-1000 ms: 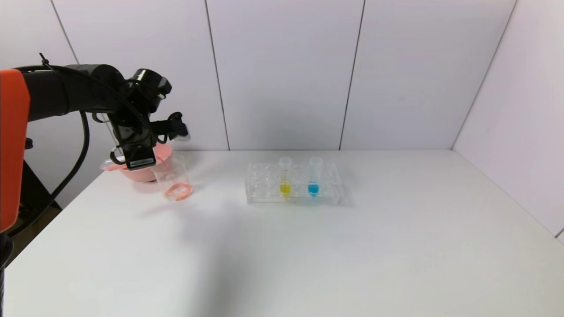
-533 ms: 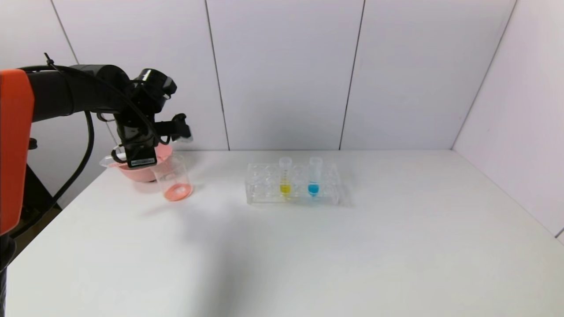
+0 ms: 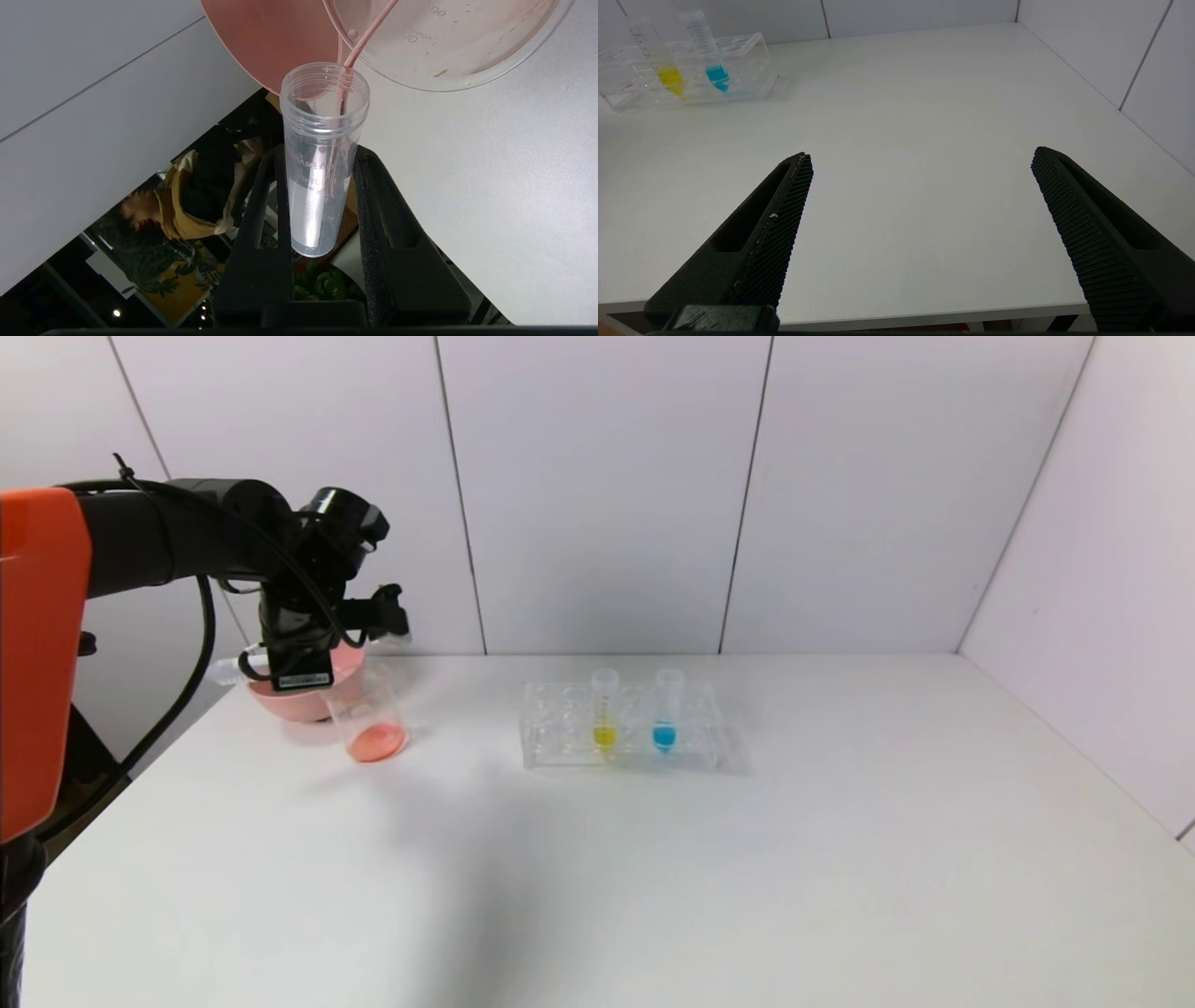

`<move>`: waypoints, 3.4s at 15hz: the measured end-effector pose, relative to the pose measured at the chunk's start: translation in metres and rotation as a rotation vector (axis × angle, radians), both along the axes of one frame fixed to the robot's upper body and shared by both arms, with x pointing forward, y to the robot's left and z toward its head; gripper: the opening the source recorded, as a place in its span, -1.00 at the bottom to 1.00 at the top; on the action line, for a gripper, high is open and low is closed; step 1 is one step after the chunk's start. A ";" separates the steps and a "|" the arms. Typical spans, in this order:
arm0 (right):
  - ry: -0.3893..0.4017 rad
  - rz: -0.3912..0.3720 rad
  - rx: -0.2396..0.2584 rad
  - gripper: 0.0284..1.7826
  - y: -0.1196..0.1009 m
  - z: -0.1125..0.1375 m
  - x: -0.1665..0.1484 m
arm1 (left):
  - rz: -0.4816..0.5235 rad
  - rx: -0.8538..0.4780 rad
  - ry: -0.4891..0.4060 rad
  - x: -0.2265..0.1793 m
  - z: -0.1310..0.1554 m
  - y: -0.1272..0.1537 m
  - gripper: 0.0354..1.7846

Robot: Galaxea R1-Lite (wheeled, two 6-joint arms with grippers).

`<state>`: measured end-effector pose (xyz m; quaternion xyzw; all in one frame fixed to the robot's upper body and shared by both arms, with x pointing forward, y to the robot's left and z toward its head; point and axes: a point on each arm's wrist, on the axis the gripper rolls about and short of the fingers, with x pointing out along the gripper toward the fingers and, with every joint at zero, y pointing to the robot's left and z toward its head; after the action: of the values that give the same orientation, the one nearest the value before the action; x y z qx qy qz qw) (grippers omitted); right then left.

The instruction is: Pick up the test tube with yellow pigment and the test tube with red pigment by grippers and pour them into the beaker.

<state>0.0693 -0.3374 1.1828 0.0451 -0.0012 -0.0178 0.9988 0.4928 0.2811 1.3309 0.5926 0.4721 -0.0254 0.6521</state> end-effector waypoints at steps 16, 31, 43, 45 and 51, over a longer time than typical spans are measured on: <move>0.000 0.000 0.000 0.92 0.000 0.000 0.000 | 0.340 -0.912 -0.557 -0.012 0.043 0.037 -0.56; 0.000 0.000 0.000 0.92 0.000 0.000 0.000 | 0.355 -1.204 -1.249 -0.073 -0.030 0.069 -0.56; 0.000 0.000 0.000 0.92 0.000 0.000 0.000 | 0.350 -1.201 -1.308 0.023 -0.088 0.084 -0.56; 0.000 0.000 0.000 0.92 0.000 0.000 0.000 | 0.353 -1.193 -1.300 0.029 -0.095 0.085 -0.56; 0.000 -0.001 0.000 0.92 0.000 0.000 0.000 | 0.354 -1.182 -1.302 0.037 -0.104 0.088 -0.28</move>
<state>0.0693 -0.3374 1.1828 0.0451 -0.0013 -0.0183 0.9988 0.5303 0.3688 1.2264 -0.0241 0.0032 0.1776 0.9838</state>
